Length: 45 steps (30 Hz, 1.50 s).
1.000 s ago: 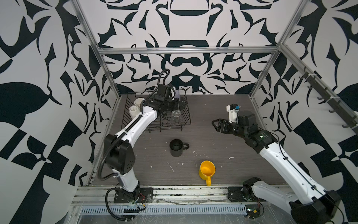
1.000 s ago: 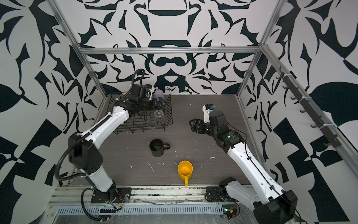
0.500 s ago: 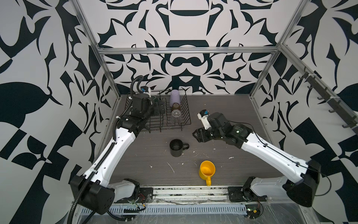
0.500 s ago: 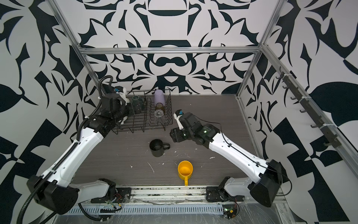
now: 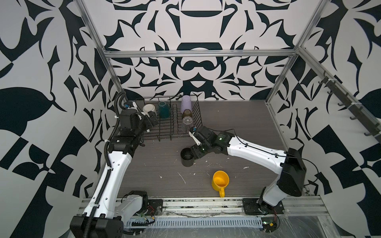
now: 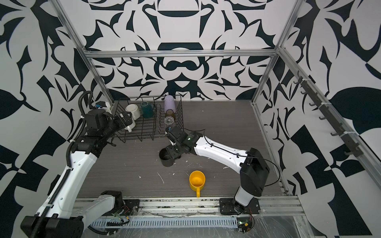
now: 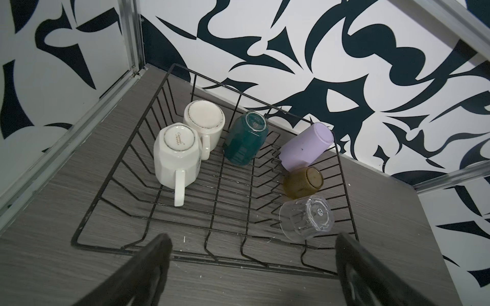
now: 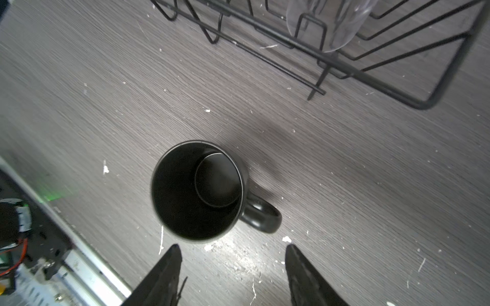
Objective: Load cups into a dish rack
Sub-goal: Pick up the cup from the center of the table.
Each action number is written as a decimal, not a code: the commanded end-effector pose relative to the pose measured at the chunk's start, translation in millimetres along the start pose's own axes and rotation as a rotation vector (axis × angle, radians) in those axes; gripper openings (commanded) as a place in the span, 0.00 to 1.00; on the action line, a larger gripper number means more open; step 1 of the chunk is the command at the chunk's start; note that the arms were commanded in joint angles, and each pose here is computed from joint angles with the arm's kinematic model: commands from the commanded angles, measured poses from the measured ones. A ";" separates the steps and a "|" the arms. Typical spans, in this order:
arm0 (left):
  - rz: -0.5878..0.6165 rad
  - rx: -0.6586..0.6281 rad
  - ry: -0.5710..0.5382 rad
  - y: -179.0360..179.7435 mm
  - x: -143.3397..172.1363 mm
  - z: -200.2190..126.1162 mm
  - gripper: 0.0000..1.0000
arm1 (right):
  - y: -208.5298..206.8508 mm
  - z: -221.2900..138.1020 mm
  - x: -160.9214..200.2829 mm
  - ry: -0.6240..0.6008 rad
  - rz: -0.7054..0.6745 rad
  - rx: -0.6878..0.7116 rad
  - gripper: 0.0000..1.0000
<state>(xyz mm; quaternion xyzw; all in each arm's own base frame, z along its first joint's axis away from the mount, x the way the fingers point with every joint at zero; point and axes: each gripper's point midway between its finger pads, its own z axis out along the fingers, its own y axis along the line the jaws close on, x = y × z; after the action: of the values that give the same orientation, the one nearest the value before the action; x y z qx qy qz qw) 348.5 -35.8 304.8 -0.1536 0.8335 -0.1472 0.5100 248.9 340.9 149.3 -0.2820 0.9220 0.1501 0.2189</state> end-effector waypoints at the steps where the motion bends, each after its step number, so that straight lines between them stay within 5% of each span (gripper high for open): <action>1: -0.026 0.011 0.009 2.3 3.3 -3.5 0.99 | 1.8 -0.8 -18.3 -0.042 -0.035 0.029 0.64; 12: -0.035 0.006 0.022 9.3 5.5 -5.1 0.99 | 3.1 46.2 -18.5 0.036 -0.079 0.066 0.54; 25: -0.034 -0.008 0.013 17.4 5.0 -8.4 0.99 | 9.2 58.9 -15.1 0.084 -0.105 0.059 0.10; 29: -0.036 -0.001 0.010 17.0 4.9 -8.4 0.99 | 11.2 50.6 -16.0 0.070 -0.102 0.045 0.00; 36: -0.032 0.066 -0.013 6.4 3.1 -11.2 0.99 | 19.1 16.9 -22.5 0.002 -0.048 -0.049 0.00; 45: -0.041 0.350 0.027 -40.9 8.8 -16.8 0.99 | -18.9 -70.7 -55.0 -0.252 0.267 -0.345 0.00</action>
<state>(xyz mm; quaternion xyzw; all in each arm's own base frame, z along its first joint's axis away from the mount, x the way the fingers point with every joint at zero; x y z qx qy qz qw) 336.7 -53.4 308.2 -0.1157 0.8172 -0.2400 0.5110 260.7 319.9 166.7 -0.2259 0.9209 0.2460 0.2010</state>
